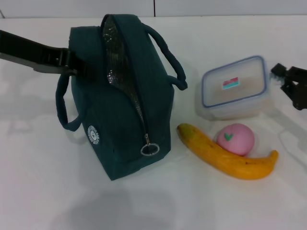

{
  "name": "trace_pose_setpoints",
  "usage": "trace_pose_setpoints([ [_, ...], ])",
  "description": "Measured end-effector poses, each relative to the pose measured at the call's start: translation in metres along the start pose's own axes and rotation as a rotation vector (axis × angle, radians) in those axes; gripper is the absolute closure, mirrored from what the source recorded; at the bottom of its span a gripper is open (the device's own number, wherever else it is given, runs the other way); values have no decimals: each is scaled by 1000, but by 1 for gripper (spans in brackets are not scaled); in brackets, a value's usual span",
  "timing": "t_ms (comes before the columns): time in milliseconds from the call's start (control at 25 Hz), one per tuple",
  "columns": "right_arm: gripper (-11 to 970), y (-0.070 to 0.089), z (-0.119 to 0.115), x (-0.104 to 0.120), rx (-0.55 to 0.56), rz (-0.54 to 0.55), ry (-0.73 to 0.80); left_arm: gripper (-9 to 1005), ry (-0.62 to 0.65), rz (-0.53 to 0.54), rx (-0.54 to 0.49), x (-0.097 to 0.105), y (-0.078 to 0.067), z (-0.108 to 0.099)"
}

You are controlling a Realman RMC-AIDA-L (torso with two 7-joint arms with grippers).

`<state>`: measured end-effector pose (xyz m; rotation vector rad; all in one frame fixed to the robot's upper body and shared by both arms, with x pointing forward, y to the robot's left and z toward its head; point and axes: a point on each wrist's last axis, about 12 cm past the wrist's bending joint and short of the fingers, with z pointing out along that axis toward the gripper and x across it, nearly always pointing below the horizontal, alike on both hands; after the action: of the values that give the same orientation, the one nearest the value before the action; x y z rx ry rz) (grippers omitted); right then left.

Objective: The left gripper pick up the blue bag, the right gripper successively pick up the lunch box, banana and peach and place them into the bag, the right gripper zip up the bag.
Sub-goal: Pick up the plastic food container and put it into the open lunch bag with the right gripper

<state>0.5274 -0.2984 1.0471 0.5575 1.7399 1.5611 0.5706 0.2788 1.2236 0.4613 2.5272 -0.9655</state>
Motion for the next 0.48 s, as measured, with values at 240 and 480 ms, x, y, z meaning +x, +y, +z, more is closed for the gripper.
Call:
trace_pose_setpoints([
  [240, 856, -1, -18, -3, -32, 22, -67, 965, -1, -2, 9, 0, -1, -1],
  [480, 852, 0, -35, -3, -76, 46, -134, 965, 11, -9, 11, -1, -3, -1],
])
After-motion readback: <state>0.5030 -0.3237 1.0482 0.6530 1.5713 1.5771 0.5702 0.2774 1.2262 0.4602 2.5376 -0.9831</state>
